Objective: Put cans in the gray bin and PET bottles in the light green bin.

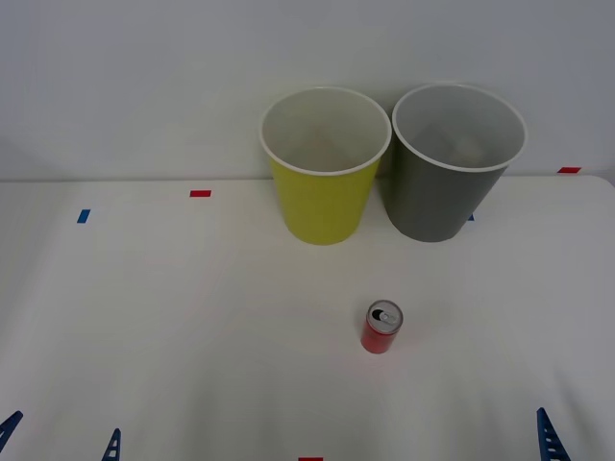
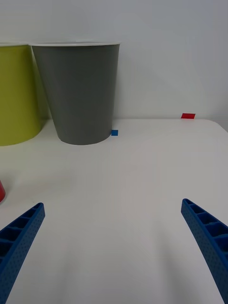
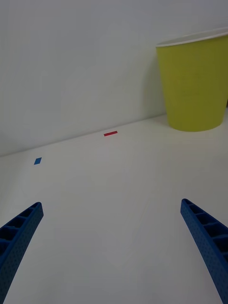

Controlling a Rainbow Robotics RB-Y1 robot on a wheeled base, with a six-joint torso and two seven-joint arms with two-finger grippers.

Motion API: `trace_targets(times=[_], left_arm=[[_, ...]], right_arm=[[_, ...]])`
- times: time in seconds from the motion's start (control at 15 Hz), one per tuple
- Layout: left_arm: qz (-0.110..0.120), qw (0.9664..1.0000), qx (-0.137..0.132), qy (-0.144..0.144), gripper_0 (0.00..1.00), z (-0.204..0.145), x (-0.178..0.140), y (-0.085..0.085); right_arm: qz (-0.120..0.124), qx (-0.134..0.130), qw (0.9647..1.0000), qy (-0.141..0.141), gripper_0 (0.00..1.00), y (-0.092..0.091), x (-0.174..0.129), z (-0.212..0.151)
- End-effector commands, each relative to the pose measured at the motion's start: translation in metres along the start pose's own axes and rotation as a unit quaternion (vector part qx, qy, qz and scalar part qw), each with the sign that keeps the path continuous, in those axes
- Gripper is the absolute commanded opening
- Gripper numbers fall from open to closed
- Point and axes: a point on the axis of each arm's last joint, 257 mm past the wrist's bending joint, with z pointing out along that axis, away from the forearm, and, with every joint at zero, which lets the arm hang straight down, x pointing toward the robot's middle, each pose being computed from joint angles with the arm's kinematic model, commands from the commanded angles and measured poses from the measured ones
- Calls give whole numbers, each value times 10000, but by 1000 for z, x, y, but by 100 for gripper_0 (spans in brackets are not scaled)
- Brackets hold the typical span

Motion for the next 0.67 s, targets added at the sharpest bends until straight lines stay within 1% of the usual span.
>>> trace_targets(times=[0.07, 0.33, 0.4, 0.47, 0.53, 0.67], left_arm=[[0, 10000, 0, 0, 100, 0, 0, 0], [0, 10000, 0, 0, 100, 0, 0, 0], [0, 10000, 0, 0, 100, 0, 0, 0], [0, 10000, 0, 0, 100, 0, 0, 0], [0, 10000, 0, 0, 100, 0, 0, 0], [0, 10000, 0, 0, 100, 0, 0, 0]], right_arm=[[0, 0, 10000, 0, 100, 0, 0, 0], [0, 0, 10000, 0, 100, 0, 0, 0], [84, 114, 9998, 161, 100, -1, 18, -4], [112, 103, 9999, 78, 100, 1, 16, -4], [70, 104, 9999, -51, 100, 1, 9, -6], [8, 94, 9999, -125, 100, 2, 5, -7]])
